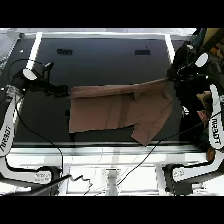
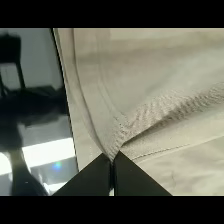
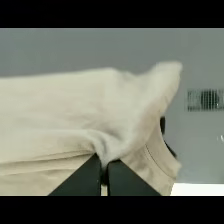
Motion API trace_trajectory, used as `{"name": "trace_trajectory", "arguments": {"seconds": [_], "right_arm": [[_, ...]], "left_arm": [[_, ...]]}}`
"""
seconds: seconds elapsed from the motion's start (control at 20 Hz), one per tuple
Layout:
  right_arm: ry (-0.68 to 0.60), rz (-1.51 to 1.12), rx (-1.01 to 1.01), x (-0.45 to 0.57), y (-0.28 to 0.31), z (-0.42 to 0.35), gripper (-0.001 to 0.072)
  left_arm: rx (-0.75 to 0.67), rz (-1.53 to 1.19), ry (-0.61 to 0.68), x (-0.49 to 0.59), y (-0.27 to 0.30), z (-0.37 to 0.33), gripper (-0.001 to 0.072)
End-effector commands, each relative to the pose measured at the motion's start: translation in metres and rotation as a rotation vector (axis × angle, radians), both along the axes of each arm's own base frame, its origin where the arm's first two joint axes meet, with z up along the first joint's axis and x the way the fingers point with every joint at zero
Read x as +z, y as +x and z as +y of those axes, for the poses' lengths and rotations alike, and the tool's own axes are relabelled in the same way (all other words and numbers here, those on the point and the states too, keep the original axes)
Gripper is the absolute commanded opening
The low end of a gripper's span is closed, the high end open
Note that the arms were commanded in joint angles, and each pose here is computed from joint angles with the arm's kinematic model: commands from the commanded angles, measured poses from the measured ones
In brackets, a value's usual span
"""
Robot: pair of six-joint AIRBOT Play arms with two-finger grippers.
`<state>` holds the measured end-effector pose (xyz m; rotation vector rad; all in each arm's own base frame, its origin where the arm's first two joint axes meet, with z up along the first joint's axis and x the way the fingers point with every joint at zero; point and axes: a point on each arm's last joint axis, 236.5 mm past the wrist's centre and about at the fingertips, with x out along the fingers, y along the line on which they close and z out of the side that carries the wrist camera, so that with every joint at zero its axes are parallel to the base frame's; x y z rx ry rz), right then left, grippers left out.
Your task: Fold the clothes and pants, and hang the long-sleeved shirts on hangers.
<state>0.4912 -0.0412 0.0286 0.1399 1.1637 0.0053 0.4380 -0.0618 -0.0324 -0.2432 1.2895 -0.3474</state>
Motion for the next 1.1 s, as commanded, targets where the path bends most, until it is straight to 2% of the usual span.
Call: {"name": "trace_trajectory", "arguments": {"seconds": [0.0,0.2,0.3,0.45,0.75,0.8,0.85,0.9,0.95,1.0,1.05], "right_arm": [[-0.009,0.087,-0.006,-0.021,-0.016,-0.006,0.0028],[-0.026,0.24,-0.04,-0.059,-0.042,-0.014,0.0027],[-0.035,0.31,-0.04,-0.076,-0.057,-0.016,0.0027],[-0.036,0.352,-0.037,-0.086,-0.069,-0.015,0.0028],[-0.101,0.394,-0.033,-0.087,-0.079,-0.03,0.0028],[-0.096,0.393,-0.033,-0.087,-0.079,-0.029,0.0071],[-0.092,0.392,-0.033,-0.087,-0.079,-0.028,0.026],[-0.093,0.393,-0.032,-0.087,-0.079,-0.027,0.0542],[-0.093,0.397,-0.032,-0.086,-0.08,-0.027,0.0702],[-0.093,0.404,-0.031,-0.087,-0.081,-0.027,0.0696],[-0.094,0.413,-0.027,-0.087,-0.084,-0.027,0.0696]], "left_arm": [[0.032,0.052,-0.091,-0.012,0.0,-0.017,0.0014],[0.116,-0.016,-0.238,-0.001,0.028,-0.041,0.0014],[0.105,-0.063,-0.223,0.0,0.036,-0.043,0.0014],[0.015,-0.103,-0.195,0.0,0.035,-0.054,0.0014],[-0.075,-0.019,-0.119,-0.015,0.009,-0.047,0.0014],[-0.095,0.009,-0.116,-0.017,0.001,-0.048,0.0015],[-0.107,0.029,-0.121,-0.017,-0.005,-0.049,0.0042],[-0.116,0.045,-0.125,-0.017,-0.009,-0.05,0.021],[-0.121,0.054,-0.128,-0.017,-0.011,-0.051,0.0482],[-0.125,0.06,-0.13,-0.017,-0.013,-0.051,0.0643],[-0.127,0.063,-0.128,-0.018,-0.014,-0.051,0.0654]]}}
